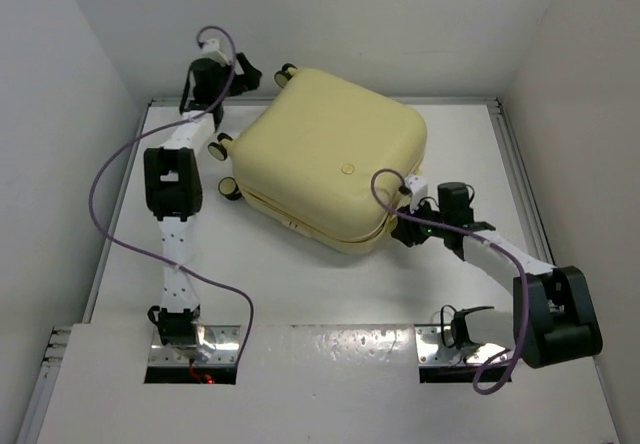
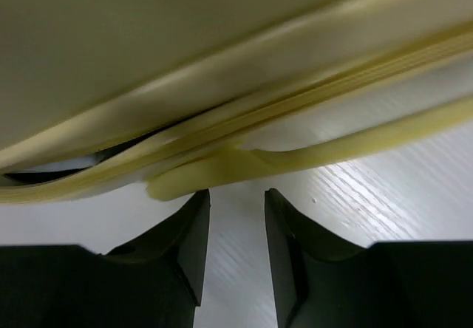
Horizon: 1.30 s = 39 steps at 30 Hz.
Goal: Pack the luggage
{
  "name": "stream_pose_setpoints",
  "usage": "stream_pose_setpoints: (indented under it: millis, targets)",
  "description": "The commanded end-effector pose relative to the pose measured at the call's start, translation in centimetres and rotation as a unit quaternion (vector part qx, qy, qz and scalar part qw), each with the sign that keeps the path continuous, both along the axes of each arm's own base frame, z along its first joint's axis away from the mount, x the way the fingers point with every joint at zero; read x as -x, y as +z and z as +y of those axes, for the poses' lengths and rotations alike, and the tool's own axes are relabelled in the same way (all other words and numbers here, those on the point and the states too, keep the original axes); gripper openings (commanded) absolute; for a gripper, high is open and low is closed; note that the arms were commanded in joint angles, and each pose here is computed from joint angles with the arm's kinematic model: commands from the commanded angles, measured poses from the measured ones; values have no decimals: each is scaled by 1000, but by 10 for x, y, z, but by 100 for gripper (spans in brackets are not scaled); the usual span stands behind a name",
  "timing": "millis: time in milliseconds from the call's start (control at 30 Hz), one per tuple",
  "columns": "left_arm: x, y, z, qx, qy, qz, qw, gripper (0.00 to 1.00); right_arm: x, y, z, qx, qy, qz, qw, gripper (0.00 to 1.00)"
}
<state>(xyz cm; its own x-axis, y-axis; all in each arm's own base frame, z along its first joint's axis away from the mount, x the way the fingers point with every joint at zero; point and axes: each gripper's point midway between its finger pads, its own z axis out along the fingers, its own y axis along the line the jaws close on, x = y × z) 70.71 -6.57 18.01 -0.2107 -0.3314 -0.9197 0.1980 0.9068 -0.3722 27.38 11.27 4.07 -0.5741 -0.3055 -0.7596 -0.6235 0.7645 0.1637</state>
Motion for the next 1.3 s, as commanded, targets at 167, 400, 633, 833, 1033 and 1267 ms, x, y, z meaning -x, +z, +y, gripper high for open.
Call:
stream_pose_setpoints:
  millis: [167, 400, 633, 833, 1033, 1267]
  targets:
    - [114, 244, 196, 61, 163, -163, 971, 100, -18, 49, 99, -19, 156, -249, 956, 36]
    - [201, 197, 172, -79, 51, -47, 994, 100, -46, 75, 212, -72, 217, -299, 927, 36]
    - [259, 166, 146, -136, 2, 10, 991, 100, -56, 114, 308, -119, 272, -385, 874, 39]
    - [306, 143, 78, -295, -150, -8, 944, 100, -17, 160, 271, -132, 262, -454, 841, 43]
    - [374, 89, -2, -445, -324, -93, 830, 90, -30, 125, 160, -55, 101, -302, 946, 44]
    - [408, 28, -95, -445, -444, -77, 774, 65, -65, 102, 87, -46, -49, -175, 982, 46]
